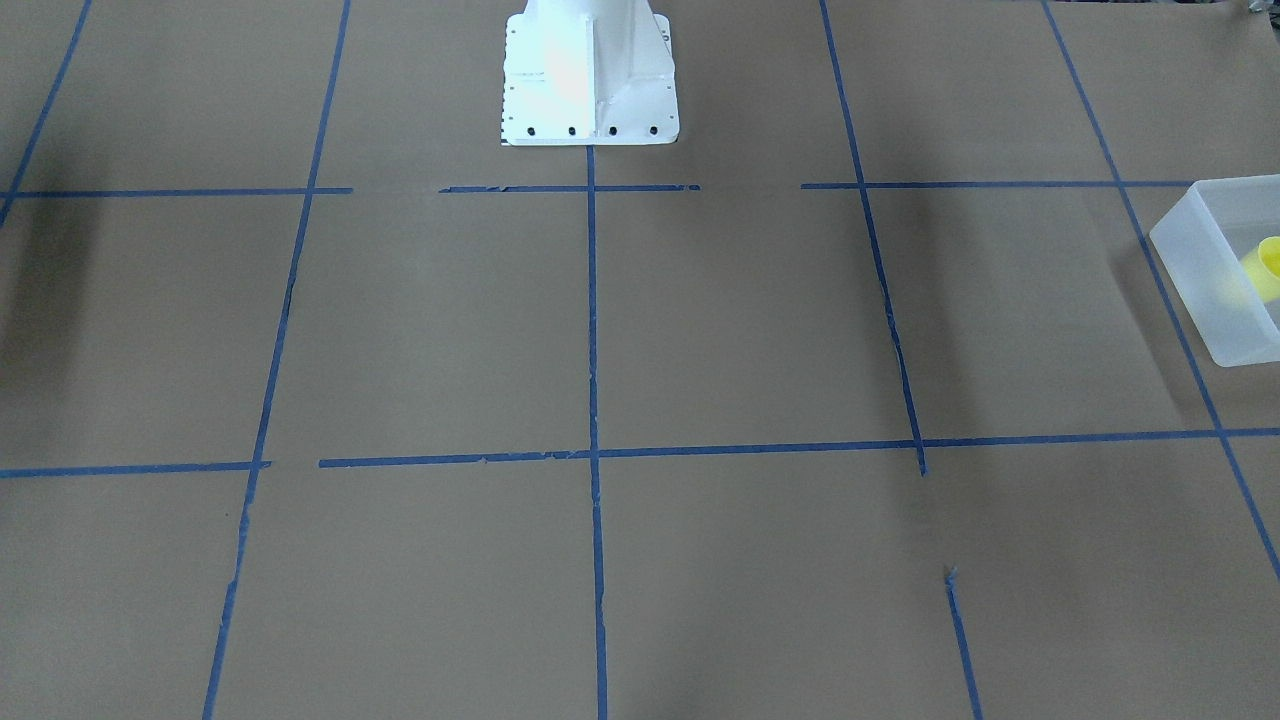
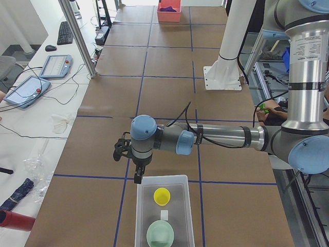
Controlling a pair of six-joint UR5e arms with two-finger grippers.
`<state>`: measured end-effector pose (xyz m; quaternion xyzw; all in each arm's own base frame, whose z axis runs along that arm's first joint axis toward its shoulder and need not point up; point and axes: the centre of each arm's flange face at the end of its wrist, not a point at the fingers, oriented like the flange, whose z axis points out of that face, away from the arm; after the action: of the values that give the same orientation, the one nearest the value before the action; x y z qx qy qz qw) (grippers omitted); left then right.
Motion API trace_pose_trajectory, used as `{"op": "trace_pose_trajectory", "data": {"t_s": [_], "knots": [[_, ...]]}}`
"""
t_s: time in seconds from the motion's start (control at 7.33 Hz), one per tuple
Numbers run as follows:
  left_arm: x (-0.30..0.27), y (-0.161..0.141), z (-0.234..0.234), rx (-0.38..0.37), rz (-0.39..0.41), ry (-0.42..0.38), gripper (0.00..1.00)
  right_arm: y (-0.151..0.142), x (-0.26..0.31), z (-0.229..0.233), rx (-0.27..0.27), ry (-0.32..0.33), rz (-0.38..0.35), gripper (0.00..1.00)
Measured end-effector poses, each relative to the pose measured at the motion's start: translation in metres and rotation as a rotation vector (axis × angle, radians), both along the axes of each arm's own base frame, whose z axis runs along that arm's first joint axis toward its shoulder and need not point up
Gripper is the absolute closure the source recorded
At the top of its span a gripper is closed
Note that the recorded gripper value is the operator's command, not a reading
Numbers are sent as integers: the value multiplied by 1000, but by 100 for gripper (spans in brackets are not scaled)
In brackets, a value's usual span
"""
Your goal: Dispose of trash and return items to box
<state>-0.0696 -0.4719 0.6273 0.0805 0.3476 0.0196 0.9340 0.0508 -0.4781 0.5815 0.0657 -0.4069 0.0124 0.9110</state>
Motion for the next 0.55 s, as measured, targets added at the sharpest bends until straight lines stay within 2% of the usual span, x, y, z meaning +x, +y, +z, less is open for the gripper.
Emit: {"op": "trace_pose_trajectory", "data": {"t_s": [0.27,0.55], "knots": [[0,-1,-1,2,-1,-3,0,2,0,3,-7,0,1,0],[-1,-1,-3,6,-1,-5,0,6,1,20,-38,-4,-4,0]]}}
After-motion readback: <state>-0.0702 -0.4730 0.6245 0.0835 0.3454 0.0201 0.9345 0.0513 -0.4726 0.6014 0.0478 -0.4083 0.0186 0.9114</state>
